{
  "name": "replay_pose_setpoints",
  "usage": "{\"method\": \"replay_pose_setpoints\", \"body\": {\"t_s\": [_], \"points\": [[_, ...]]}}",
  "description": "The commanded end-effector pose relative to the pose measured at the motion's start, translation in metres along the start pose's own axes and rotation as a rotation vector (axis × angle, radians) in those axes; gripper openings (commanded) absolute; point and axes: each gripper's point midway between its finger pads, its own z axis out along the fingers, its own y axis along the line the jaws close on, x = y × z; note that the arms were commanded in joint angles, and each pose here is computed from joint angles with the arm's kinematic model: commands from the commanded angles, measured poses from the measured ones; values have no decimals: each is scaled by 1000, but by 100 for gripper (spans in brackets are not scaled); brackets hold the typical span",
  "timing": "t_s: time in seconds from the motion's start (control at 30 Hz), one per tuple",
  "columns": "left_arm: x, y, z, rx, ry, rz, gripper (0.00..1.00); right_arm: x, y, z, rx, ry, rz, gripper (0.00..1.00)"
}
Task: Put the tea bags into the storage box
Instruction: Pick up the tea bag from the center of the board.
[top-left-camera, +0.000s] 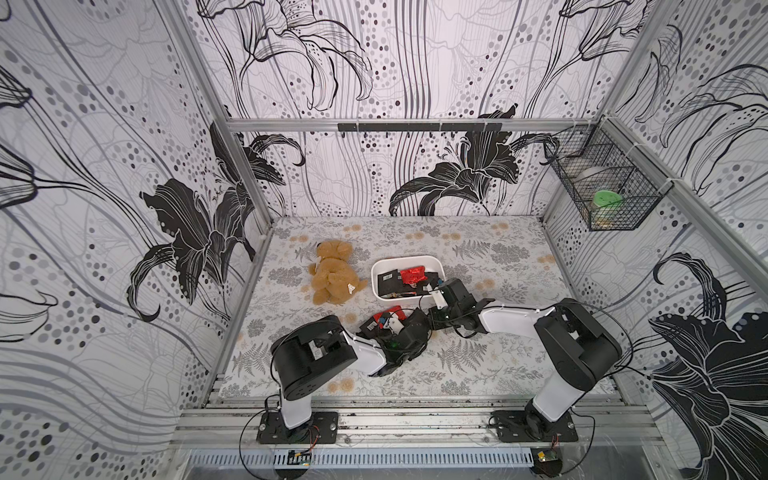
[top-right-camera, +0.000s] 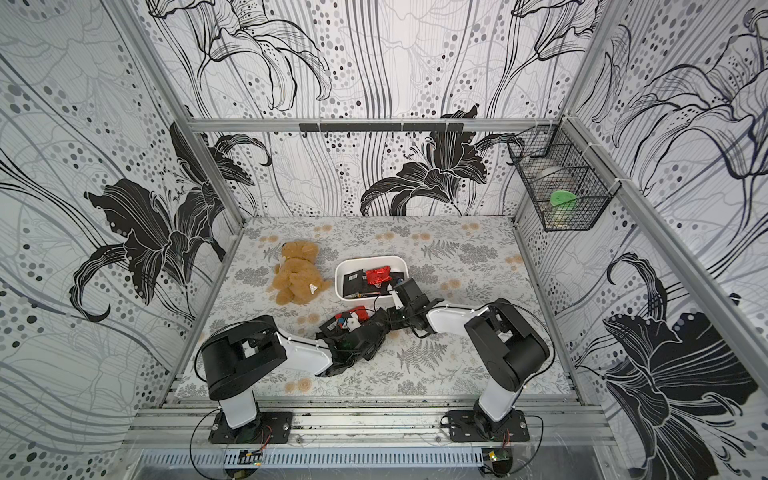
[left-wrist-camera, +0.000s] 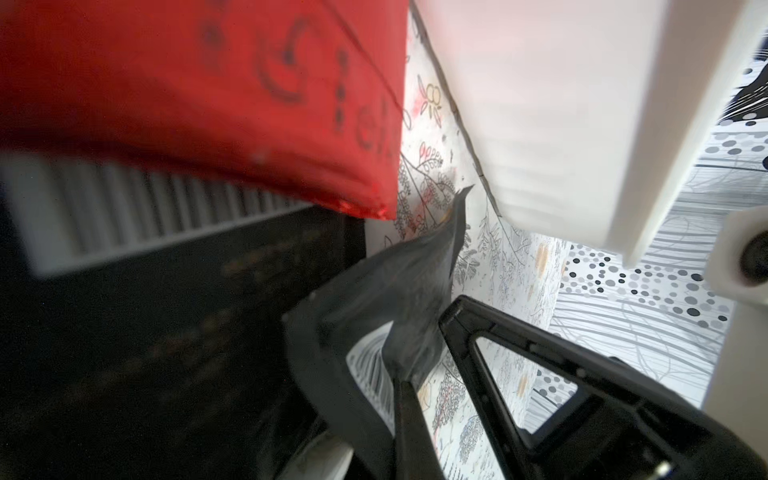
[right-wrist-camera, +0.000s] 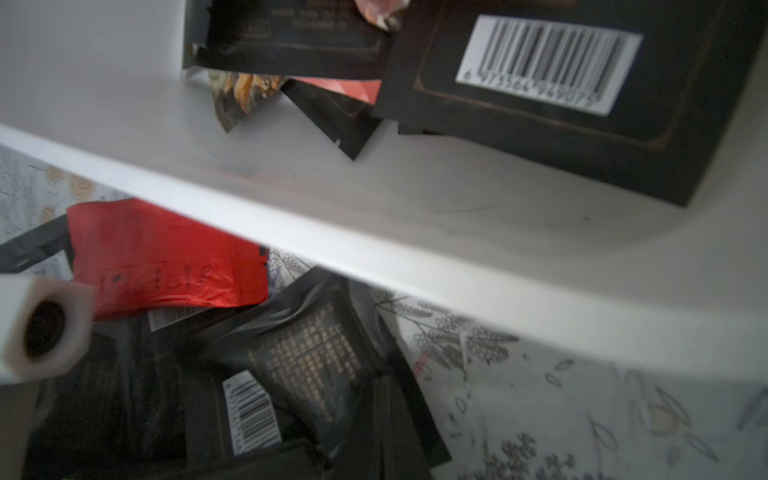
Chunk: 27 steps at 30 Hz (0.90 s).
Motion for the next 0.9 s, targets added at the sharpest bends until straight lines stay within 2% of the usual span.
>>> {"method": "replay_pose_setpoints", "body": {"t_s": [0.0, 0.13, 0.27, 0.43, 0.53, 0.67, 0.87], "points": [[-2, 16, -4, -67, 6, 57, 0, -14, 10, -20, -30, -88, -17, 6], [7, 5, -16, -41, 42, 93, 0, -23, 1, -38, 28, -170, -6, 9], [17, -8, -34, -73, 72, 224, 0, -31, -22, -61, 162, -271, 40, 15], [1, -24, -64, -142, -29, 400, 0, -32, -48, -84, 305, -343, 102, 16], [-13, -40, -77, -162, -92, 483, 0, -35, -45, -90, 279, -389, 101, 20], [-24, -83, -83, -147, -161, 588, 0, -40, -32, -91, 212, -410, 63, 22], [-58, -133, -67, -151, -232, 609, 0, -43, -26, -96, 171, -445, 49, 26]]}}
